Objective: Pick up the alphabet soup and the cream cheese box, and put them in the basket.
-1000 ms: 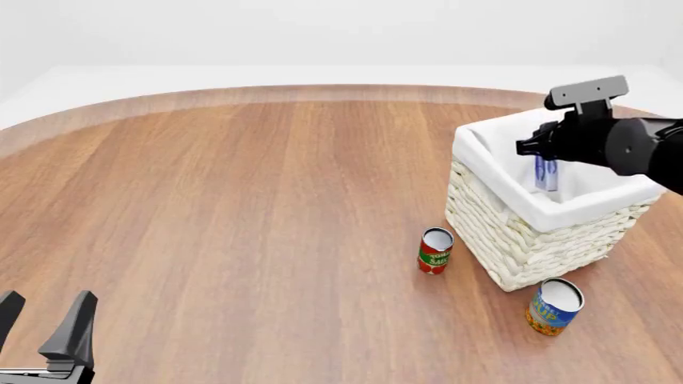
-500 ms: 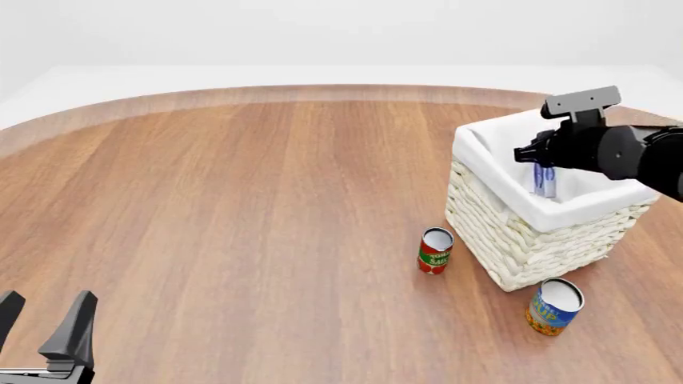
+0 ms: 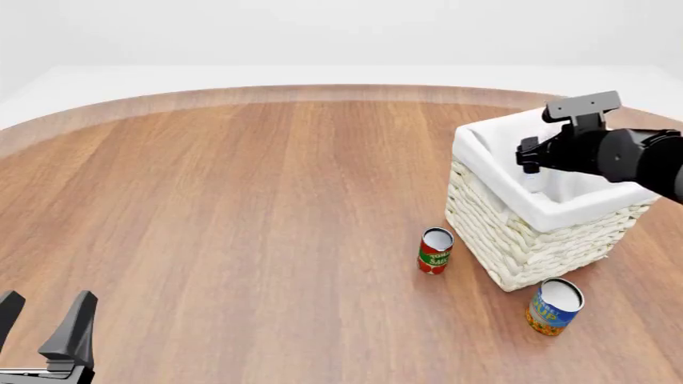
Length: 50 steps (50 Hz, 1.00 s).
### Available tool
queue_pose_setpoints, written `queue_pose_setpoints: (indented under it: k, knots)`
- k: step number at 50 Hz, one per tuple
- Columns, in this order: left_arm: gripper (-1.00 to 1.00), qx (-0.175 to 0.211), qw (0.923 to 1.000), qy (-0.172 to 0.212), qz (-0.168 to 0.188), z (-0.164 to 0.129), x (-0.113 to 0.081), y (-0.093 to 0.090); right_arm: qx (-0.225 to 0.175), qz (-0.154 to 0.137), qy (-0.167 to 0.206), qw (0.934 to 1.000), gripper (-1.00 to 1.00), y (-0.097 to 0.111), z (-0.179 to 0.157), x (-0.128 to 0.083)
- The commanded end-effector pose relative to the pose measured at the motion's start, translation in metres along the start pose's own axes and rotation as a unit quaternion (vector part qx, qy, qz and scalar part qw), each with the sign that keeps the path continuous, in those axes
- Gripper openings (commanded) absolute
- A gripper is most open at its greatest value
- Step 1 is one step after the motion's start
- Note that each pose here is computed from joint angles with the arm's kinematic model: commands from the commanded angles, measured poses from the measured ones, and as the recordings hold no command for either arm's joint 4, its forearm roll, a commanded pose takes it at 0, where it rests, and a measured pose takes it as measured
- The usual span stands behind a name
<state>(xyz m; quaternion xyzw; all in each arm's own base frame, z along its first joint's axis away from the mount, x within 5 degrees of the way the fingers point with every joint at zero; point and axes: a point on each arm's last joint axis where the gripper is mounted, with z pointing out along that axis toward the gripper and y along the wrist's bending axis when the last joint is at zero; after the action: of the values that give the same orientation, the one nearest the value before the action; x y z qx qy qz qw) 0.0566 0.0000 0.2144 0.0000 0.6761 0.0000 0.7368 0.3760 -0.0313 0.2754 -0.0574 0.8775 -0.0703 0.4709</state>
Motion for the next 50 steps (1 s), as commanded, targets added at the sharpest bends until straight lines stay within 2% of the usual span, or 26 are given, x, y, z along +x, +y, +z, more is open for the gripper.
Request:
queue_pose_setpoints:
  k: [1,10,19,31,50]
  knots:
    - [1.0,0.0,1.0,0.0,0.0,0.0,0.0,0.0,0.003,0.0,0.001,1.0,1.0,-0.003,-0.003,0.0]
    - [1.0,0.0,1.0,0.0,0.0,0.0,0.0,0.0,0.003,-0.001,-0.003,1.0,1.0,-0.002,-0.012,-0.001]
    - [1.0,0.0,1.0,0.0,0.0,0.0,0.0,0.0,0.004,0.004,-0.027,0.9996,1.0,0.0,-0.032,-0.01]
    - [1.0,0.0,1.0,0.0,0.0,0.0,0.0,0.0,0.003,0.009,-0.05,0.9987,1.0,0.003,-0.043,-0.014]
    - [1.0,0.0,1.0,0.0,0.0,0.0,0.0,0.0,-0.016,-0.009,-0.066,0.9977,1.0,0.018,-0.046,-0.029]
